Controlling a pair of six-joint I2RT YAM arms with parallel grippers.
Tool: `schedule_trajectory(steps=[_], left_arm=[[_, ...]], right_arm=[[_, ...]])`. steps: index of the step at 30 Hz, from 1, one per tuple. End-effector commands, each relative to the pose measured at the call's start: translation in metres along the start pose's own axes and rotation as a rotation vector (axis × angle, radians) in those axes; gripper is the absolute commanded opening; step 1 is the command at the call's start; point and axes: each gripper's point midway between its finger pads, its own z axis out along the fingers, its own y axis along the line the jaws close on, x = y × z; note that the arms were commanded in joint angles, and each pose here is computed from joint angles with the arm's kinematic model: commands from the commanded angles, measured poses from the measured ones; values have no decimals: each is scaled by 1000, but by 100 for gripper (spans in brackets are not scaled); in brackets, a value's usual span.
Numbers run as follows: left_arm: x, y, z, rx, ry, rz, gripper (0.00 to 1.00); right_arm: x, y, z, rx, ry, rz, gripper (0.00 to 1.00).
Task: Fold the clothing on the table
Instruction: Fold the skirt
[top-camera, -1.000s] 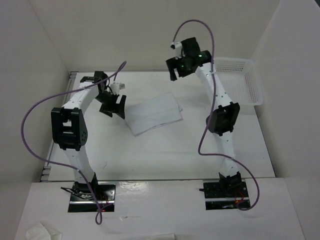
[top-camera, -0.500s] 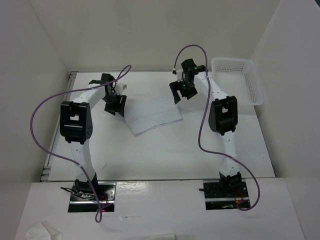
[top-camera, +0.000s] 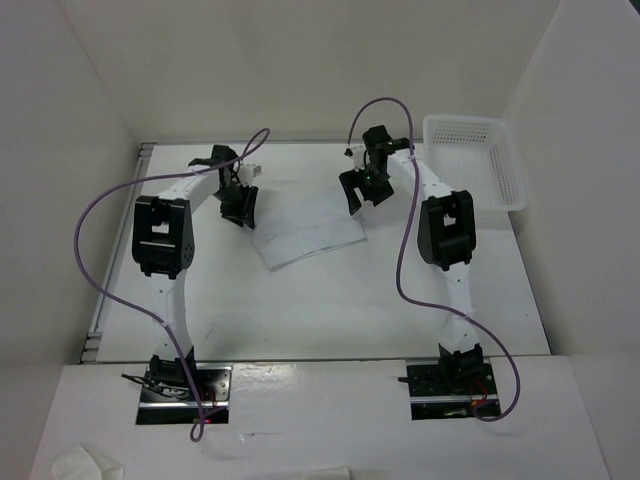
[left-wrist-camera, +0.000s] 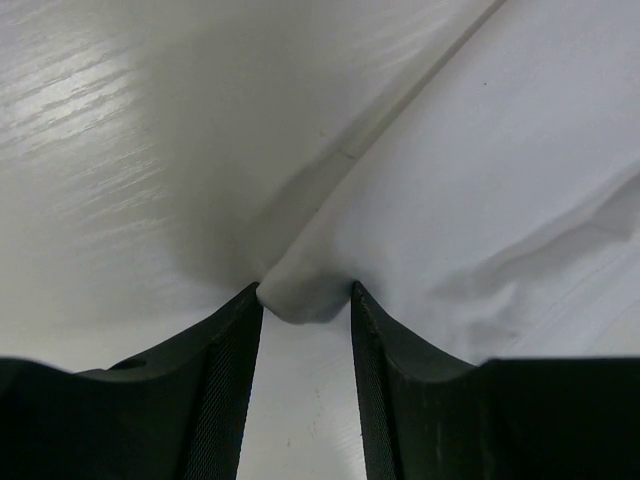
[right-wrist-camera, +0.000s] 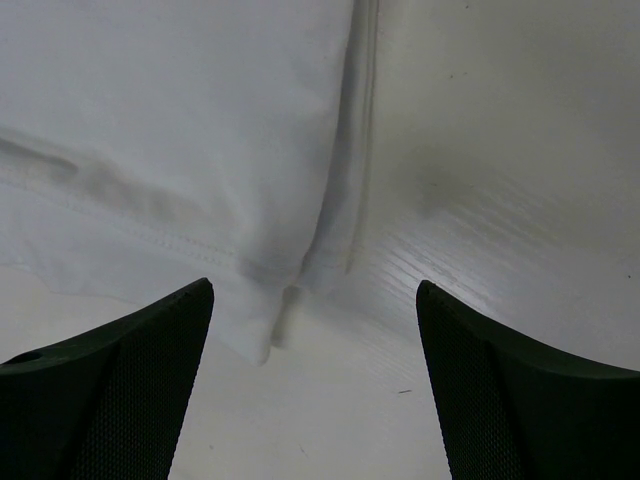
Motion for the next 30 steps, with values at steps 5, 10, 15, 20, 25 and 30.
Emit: schedule_trajectory(steps=[5,10,15,20,25,30], left_arm=[[-10,-16,15,112,-20,31,48],[-6,-15,16,113,-12,37,31],[-1,-16,16,114,-4,43,13],[2,-16,12,105,-1,43,0],[6,-11,8,94,5,32,0],[6,-11,8,94,4,41,0]], right_arm=[[-17,-1,-18,11,-78,-30,86],[-15,-2,-14,9,-69,-28,86],[-12,1,-1,1,-47,-33,86],[-8,7,18,-11,-16,-43,85],[-6,8,34,-38,11,-36,82],[-8,6,43,-40,20,-34,68]])
